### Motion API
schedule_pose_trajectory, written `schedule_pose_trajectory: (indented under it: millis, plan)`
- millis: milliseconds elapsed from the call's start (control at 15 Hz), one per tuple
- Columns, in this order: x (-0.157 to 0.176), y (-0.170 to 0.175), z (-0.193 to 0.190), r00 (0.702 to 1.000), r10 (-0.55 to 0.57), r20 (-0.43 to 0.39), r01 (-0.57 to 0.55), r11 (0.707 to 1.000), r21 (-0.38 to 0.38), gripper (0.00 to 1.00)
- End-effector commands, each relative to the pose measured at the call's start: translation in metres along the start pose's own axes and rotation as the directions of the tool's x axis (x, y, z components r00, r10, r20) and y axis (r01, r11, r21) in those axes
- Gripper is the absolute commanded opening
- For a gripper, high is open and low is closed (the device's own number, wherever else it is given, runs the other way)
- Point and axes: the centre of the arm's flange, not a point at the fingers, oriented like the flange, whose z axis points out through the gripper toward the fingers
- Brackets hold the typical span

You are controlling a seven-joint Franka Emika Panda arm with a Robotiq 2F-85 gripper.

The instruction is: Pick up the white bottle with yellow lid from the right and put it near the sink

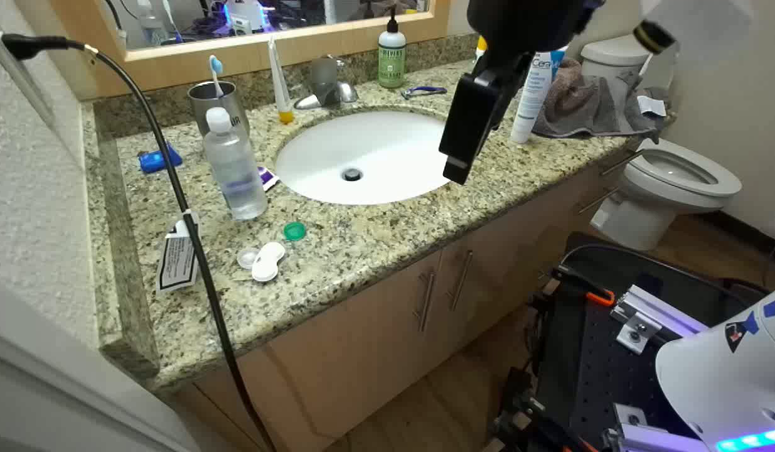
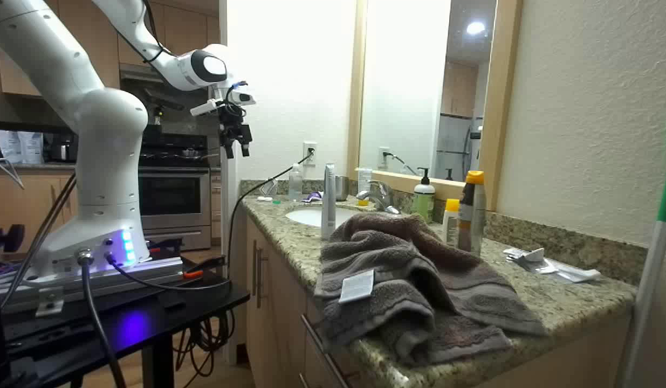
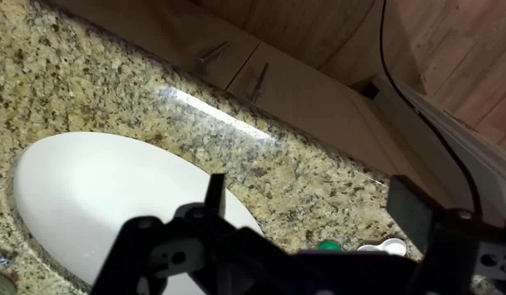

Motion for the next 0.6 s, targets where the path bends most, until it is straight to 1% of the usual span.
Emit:
schedule_pose_trajectory:
  millis: [0, 67, 133, 200, 267, 400, 533]
  plan:
    - [0.000, 0.000, 0.000, 1.000, 0.000, 0.000, 0.000, 1.000, 0.000, 1.00]
    - [-0.003, 0.012, -0.002, 0.998, 0.063, -0.004, -0.063, 0.998, -0.016, 1.00]
    - [-0.007, 0.024, -0.006, 0.992, 0.125, -0.012, -0.125, 0.992, -0.016, 1.00]
    - [-0.014, 0.042, -0.011, 0.979, 0.201, -0.024, -0.201, 0.979, -0.018, 1.00]
    - [-0.022, 0.063, -0.017, 0.967, 0.253, -0.030, -0.254, 0.967, -0.025, 1.00]
    - [-0.039, 0.110, -0.030, 0.931, 0.362, -0.040, -0.363, 0.931, -0.023, 1.00]
    - [-0.060, 0.151, -0.044, 0.881, 0.470, -0.046, -0.471, 0.882, -0.018, 1.00]
